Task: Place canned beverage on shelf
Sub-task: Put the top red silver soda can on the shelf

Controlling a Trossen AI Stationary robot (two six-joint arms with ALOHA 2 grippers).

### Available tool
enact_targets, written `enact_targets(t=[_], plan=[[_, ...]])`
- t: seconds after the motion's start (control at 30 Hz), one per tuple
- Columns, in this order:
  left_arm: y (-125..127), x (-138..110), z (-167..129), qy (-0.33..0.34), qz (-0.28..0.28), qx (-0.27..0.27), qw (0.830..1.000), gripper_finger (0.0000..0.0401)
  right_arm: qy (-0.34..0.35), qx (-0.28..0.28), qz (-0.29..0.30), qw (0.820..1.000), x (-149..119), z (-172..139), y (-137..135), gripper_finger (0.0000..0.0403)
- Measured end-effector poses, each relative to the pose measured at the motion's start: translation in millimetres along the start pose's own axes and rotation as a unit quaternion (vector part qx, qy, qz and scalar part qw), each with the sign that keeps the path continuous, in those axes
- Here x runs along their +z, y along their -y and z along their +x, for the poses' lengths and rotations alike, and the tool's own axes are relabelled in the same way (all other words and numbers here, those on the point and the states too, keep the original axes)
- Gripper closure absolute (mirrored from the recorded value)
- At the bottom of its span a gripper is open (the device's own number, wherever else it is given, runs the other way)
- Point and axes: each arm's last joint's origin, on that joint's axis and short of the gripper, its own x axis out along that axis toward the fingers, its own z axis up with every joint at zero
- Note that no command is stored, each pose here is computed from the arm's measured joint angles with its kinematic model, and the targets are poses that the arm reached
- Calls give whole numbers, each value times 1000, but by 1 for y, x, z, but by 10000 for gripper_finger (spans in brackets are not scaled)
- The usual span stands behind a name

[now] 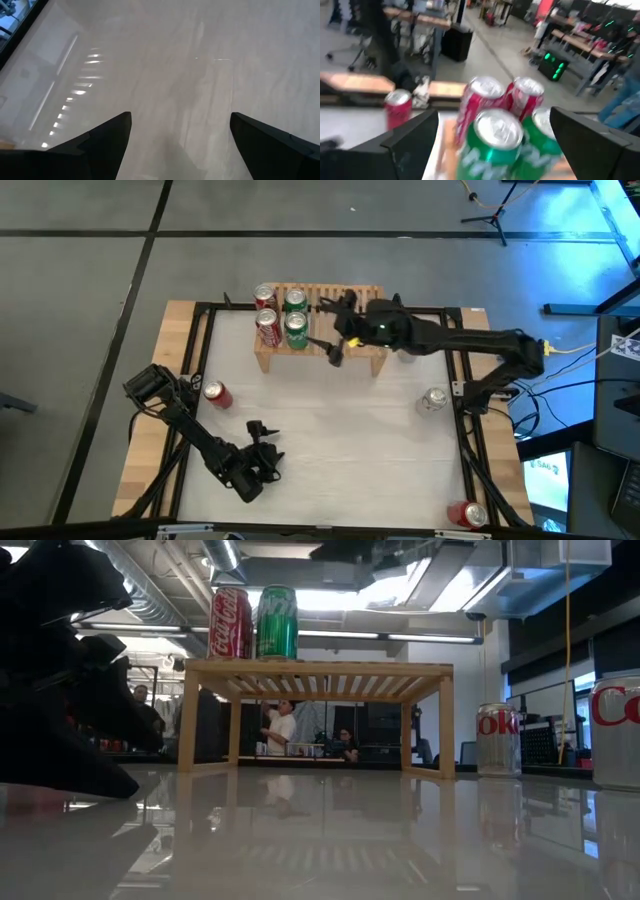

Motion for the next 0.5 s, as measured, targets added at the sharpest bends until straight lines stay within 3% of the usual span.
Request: enact_targets(t=[0.23, 0.5], plan=[[-2, 3, -2, 3, -1, -2, 1000, 64, -87, 54, 14, 995, 15, -68, -11, 26], [-15, 23, -18, 27, -18, -26, 999, 64, -215, 72, 106, 968, 9, -143, -11, 26]])
